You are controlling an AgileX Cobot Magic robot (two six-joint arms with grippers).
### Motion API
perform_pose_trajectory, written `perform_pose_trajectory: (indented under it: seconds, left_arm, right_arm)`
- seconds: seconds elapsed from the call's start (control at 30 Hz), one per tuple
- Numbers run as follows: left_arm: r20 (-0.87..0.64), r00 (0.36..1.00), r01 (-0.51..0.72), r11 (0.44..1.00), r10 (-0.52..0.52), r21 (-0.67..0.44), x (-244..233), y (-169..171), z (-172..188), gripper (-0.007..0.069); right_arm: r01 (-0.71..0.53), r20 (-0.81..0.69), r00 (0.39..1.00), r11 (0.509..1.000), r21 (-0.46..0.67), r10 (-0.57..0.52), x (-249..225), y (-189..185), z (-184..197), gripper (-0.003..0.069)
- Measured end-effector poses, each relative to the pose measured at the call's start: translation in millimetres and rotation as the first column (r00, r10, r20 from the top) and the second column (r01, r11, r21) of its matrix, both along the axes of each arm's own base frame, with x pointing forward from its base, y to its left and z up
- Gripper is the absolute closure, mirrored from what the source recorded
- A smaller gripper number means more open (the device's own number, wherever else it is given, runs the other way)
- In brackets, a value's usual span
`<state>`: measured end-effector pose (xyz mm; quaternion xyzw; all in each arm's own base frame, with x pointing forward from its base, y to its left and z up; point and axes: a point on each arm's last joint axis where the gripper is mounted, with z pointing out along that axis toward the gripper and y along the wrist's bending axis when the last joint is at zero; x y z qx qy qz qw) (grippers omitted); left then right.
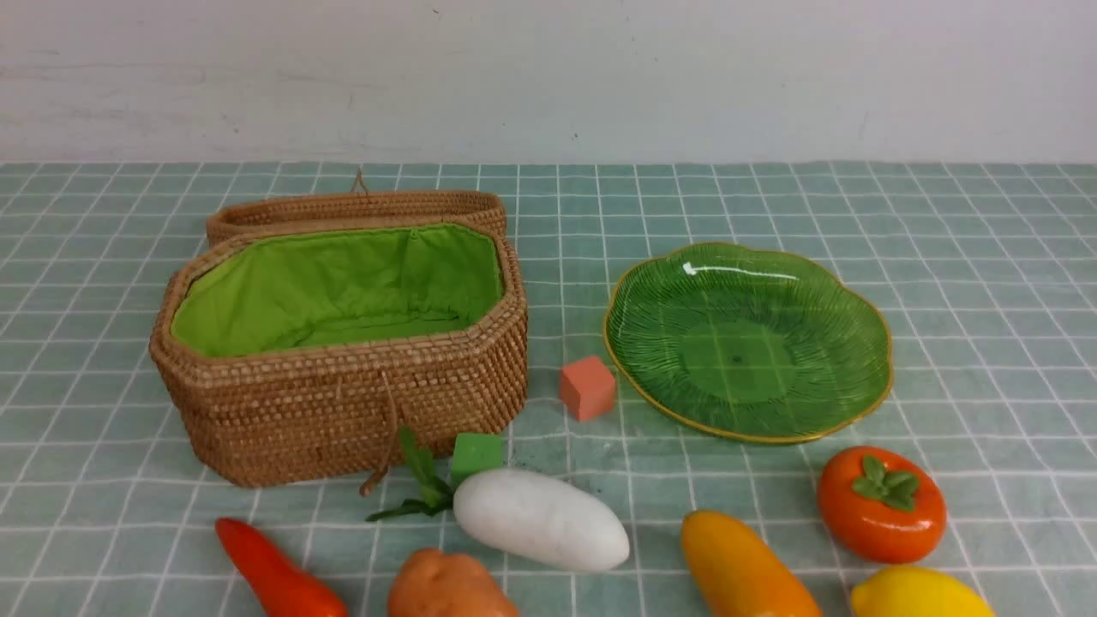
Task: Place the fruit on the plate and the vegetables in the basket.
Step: Use the left arm to grab an eggplant and put it into the left basket
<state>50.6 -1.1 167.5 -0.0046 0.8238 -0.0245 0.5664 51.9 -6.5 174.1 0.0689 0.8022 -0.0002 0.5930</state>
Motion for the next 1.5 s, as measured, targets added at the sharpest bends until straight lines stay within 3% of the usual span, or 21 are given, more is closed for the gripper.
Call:
perform_pose_trajectory:
  seconds: [1.27, 1.37, 1.5]
  left_arm:
    - [0.0, 1.0, 0.0, 1.0, 0.0, 0.0, 0.0, 0.0, 0.0, 0.0386]
    - [0.002, 1.0, -0.002, 1.0, 0.002, 0.029, 0.1, 1.1, 0.1, 0.0386]
    - [0.004, 1.0, -0.014, 0.986, 0.014, 0.169, 0.1, 6.7, 0.3, 0.0386]
  right_arm:
    - [0.0, 0.0, 1.0, 1.0, 0.0, 0.0, 0.0, 0.0, 0.0, 0.0419]
    - [0.0, 0.0, 1.0, 1.0, 0.0, 0.0, 0.0, 0.0, 0.0, 0.0419]
    - [0.0, 0.0, 1.0, 1.0, 0.0, 0.0, 0.0, 0.0, 0.0, 0.0419]
